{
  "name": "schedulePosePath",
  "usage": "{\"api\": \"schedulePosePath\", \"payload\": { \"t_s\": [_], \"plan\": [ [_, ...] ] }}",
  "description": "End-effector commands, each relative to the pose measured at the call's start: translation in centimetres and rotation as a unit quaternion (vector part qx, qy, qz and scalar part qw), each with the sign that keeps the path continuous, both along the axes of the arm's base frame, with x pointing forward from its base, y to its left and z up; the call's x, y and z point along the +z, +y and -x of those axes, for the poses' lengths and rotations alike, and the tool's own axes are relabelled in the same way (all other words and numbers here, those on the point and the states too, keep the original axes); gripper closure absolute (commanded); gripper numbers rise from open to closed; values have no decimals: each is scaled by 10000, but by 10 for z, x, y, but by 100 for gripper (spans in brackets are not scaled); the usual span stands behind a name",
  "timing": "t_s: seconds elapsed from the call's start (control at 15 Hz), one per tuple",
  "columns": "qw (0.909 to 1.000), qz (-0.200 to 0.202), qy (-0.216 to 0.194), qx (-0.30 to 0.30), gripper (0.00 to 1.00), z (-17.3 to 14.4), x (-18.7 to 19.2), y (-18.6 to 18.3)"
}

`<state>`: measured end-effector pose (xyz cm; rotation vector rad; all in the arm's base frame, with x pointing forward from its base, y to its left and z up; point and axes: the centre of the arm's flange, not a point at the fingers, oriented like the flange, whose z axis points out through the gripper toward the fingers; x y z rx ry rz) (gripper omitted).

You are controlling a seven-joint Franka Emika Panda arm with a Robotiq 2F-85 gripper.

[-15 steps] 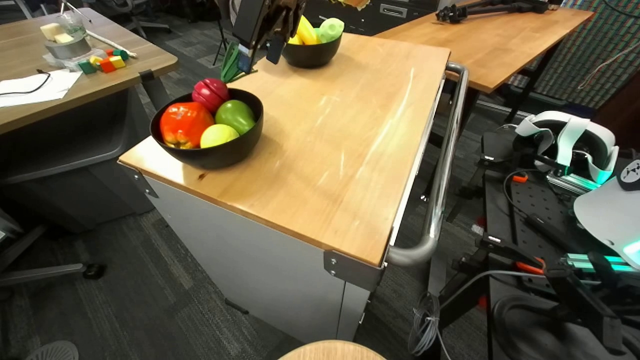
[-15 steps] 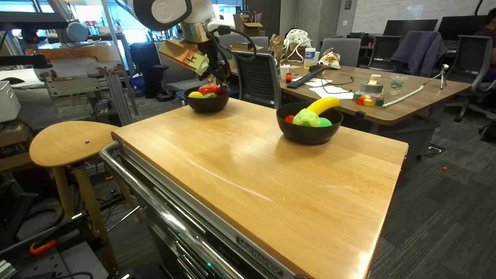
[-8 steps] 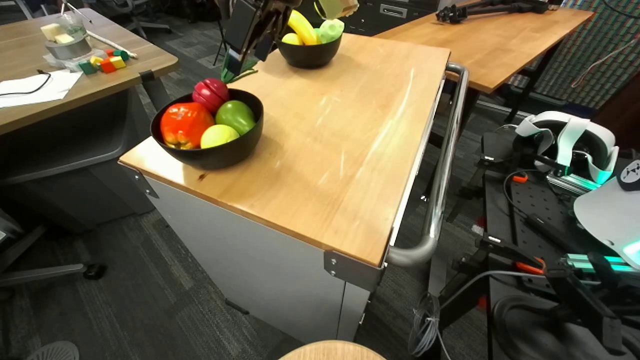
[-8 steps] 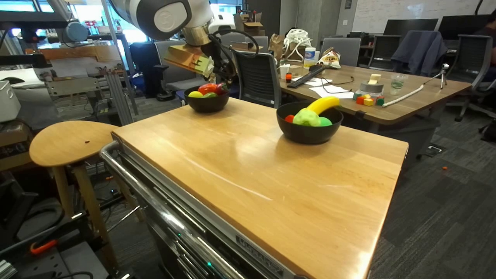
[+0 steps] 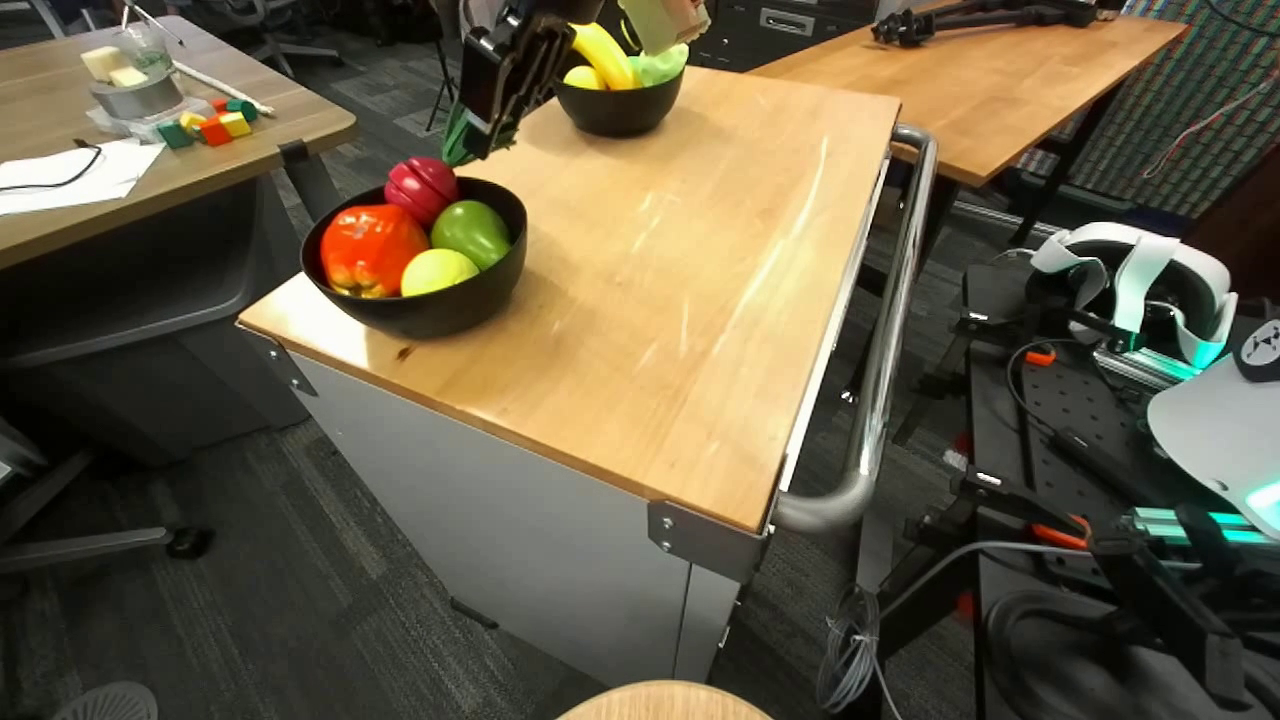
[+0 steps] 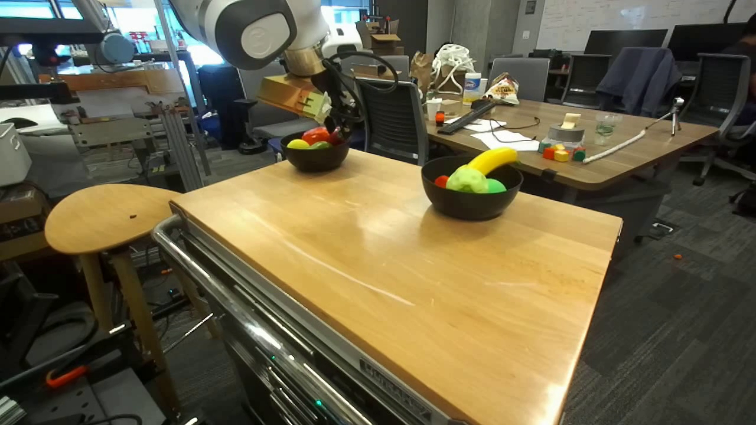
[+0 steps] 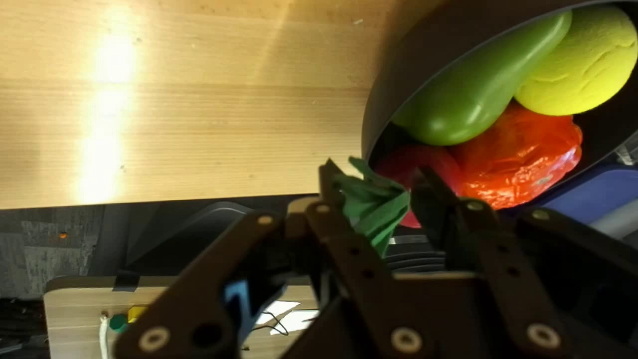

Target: Take the plastic fruits and vegetables and place them on the table

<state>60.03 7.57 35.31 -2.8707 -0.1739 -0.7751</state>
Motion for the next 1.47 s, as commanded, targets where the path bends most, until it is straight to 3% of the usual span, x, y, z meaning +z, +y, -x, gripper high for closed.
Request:
{"api": "schedulePosePath", "payload": {
  "t_s": [0.0,0.07,0.13,0.53,0.93,1.13,1.4],
  "plan": [
    [9999,34,-148,-9,87,-9,6,1],
    [9999,4,-111,-31,96,-9,7,0],
    [10000,-56,-62,-53,99,-7,9,-1],
    [9973,-711,177,5,99,18,39,4],
    [9875,-1347,-23,823,99,94,126,26],
    [9833,-1413,341,1093,99,140,153,26],
    [9788,-1285,1119,1133,99,166,135,30]
  ]
}}
